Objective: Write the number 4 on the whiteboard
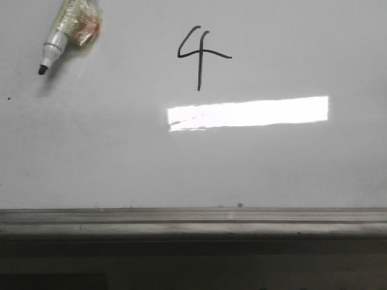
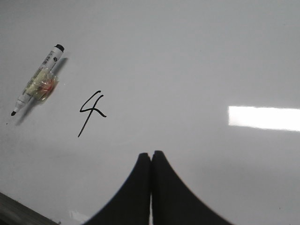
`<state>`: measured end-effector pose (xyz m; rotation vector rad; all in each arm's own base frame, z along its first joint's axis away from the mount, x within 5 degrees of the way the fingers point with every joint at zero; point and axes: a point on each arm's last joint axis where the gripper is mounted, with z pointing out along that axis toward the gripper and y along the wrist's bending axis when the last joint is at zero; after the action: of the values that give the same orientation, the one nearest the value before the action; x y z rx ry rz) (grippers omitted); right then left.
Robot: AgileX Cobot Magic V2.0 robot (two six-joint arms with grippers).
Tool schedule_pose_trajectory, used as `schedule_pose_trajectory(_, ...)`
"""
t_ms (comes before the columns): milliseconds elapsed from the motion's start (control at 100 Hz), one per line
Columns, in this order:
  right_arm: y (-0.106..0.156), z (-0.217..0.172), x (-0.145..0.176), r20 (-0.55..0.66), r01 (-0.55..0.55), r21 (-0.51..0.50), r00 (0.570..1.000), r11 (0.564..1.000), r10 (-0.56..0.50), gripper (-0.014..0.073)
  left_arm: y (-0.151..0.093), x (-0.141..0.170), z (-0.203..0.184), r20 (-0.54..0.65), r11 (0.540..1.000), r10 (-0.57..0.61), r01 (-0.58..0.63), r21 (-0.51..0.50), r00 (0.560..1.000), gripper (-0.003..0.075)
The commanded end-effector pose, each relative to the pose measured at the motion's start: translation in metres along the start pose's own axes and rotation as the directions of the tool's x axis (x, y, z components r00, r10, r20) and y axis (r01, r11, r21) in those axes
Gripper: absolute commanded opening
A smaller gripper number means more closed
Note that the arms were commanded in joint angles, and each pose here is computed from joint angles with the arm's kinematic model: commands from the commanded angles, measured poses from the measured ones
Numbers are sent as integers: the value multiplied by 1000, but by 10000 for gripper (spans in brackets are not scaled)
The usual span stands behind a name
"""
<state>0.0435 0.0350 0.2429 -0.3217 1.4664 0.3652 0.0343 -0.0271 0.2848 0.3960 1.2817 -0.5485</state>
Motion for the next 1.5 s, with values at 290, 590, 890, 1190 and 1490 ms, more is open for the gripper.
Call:
schedule_pose_trajectory(290,-2,0,-9,32,-11,28,999,1000,10,-64,2,-9,1,26,1000,-9,10,-21,1000,-20)
schedule_pose_trajectory(590,-2,0,-9,32,-11,28,999,1000,10,-64,8,6,3,-43,980,147,-152,-130,988,-20)
schedule_pose_trajectory(890,-2,0,-9,32,-11,28,999,1000,10,-64,24,47,-2,-95,923,122,-148,-355,988,-20)
schedule_pose_trajectory(1190,-2,0,-9,32,-11,28,999,1000,10,-64,32,63,-9,-133,866,117,-167,-471,984,-20)
schedule_pose_trajectory(1490,-2,0,-9,32,-11,28,999,1000,10,-64,34,70,-17,-112,823,108,-152,-547,988,-20)
